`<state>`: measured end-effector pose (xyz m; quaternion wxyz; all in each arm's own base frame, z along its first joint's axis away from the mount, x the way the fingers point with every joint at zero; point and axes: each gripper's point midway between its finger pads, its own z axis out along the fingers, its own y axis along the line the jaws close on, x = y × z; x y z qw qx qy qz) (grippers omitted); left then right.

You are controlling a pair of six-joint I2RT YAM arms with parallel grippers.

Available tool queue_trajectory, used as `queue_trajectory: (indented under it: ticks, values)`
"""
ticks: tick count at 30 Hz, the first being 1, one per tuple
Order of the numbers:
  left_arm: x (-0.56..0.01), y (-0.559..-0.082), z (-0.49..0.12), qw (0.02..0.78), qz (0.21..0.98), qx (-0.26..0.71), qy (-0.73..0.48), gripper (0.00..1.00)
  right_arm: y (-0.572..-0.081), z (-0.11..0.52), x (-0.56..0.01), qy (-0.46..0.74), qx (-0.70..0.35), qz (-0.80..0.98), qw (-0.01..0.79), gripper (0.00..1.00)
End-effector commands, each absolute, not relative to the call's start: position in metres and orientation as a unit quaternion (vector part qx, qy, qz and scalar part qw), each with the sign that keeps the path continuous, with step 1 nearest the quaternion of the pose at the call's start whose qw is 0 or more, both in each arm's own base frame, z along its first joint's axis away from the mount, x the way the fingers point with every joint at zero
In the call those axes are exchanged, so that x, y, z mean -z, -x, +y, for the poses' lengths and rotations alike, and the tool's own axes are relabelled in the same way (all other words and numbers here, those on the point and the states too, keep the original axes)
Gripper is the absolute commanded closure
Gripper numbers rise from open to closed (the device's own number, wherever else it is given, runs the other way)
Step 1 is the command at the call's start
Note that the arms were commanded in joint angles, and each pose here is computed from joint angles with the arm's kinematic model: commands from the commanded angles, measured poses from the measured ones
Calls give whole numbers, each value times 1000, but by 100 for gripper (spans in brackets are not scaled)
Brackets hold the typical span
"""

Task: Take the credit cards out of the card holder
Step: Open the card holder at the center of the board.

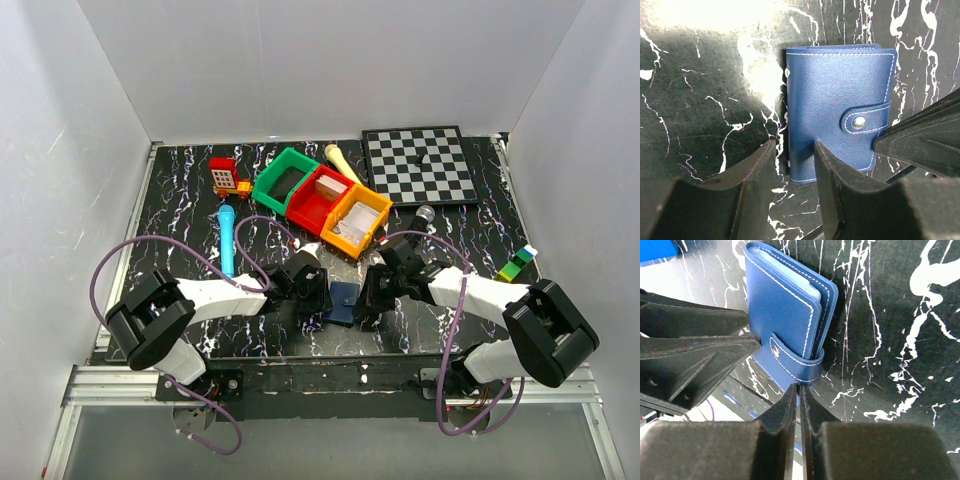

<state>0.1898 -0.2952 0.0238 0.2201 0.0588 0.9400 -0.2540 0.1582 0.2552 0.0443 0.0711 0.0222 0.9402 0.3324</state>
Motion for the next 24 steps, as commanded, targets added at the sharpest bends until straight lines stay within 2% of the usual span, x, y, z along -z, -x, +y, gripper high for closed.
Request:
queue_trajectory:
  ticks: [1, 4, 8, 13, 24]
  values:
    - [-3, -180, -284, 194, 954, 220, -66, 64, -159, 252, -45, -17, -323, 943, 76, 76]
    - [0, -180, -284, 190, 956, 216, -65, 65, -159, 249, -44, -22, -315, 946, 78, 55]
    - [3, -180, -283, 188, 957, 213, -65, 66, -158, 246, -40, -28, -306, 949, 75, 47]
    - [7, -173, -286, 169, 958, 222, -70, 69, -160, 251, -36, -31, -317, 945, 69, 47]
    - [12, -170, -287, 158, 959, 224, -70, 76, -160, 263, -31, -30, -340, 938, 53, 56]
